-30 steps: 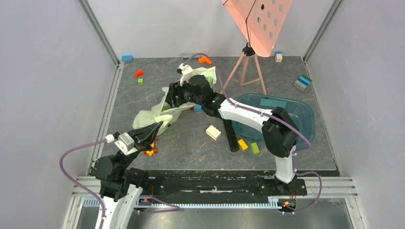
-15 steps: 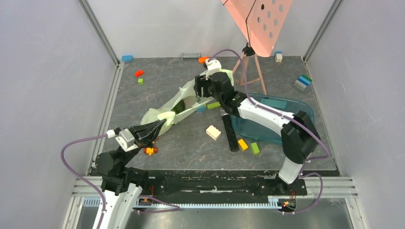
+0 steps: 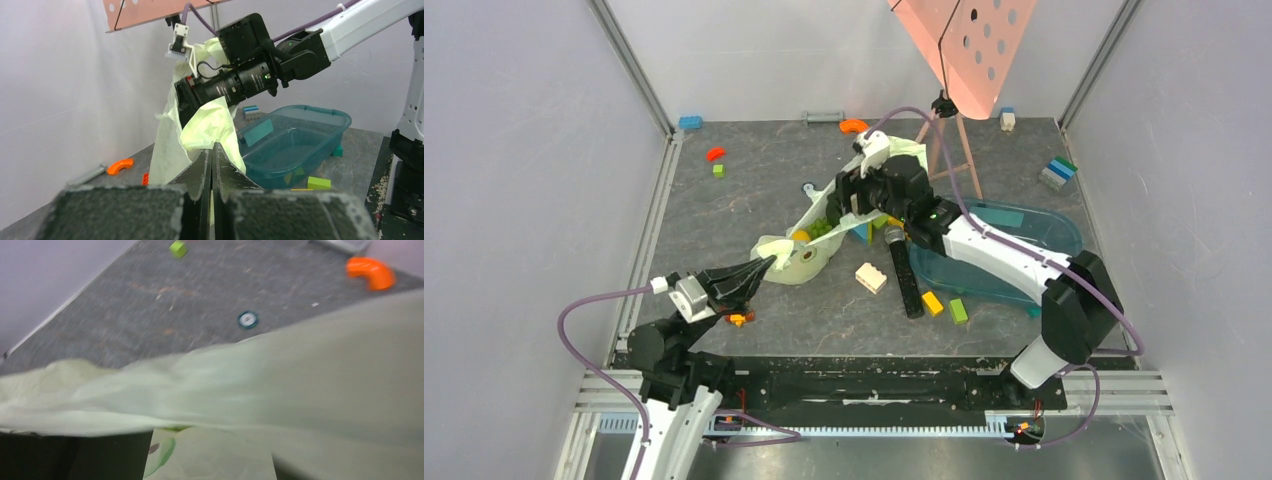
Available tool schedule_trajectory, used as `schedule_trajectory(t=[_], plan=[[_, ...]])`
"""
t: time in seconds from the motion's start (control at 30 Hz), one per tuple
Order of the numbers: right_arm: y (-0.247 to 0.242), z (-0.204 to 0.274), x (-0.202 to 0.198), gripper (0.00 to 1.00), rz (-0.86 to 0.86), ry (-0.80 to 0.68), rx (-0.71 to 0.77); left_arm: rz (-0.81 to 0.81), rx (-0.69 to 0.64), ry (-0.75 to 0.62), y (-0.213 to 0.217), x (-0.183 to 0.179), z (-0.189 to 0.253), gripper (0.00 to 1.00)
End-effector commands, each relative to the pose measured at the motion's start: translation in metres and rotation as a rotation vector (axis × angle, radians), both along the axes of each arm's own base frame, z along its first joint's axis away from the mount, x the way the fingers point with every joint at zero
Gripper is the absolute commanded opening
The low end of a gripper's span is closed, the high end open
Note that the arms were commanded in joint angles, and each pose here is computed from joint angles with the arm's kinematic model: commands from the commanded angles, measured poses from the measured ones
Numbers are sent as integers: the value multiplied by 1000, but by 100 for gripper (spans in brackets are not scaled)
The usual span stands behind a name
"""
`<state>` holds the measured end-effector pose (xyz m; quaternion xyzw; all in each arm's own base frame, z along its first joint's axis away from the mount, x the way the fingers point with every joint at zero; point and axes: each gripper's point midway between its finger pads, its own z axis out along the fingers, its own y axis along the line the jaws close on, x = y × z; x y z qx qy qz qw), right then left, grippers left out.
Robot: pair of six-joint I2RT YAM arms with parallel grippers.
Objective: Take the fake fruits out of the plastic bag
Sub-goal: Adjust the plastic bag at the center of the board.
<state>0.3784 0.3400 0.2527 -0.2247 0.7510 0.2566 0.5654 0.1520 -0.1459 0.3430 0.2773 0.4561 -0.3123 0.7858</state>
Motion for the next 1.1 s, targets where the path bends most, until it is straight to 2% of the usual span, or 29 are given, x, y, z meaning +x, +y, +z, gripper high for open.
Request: schedule_trajectory(t=[0.0,0.13,0.23,0.4,0.93,1.07], plan=[[38,-31,-44,78,241,77,-8,-13,-20,33,0,-2,-9,2],[54,-47,-54,80,280,110,-3,19,-14,58,3,2,-16,2],[65,-57,-55,82,288,132,1,106,-20,106,14,13,-19,2],[85,-74,-43,85,285,170,-3,205,7,142,27,25,-25,2],[136,-116,-32,82,315,286,-20,129,56,139,15,20,-34,2],[136,-134,-38,78,330,311,-73,150,59,153,17,23,-38,2]])
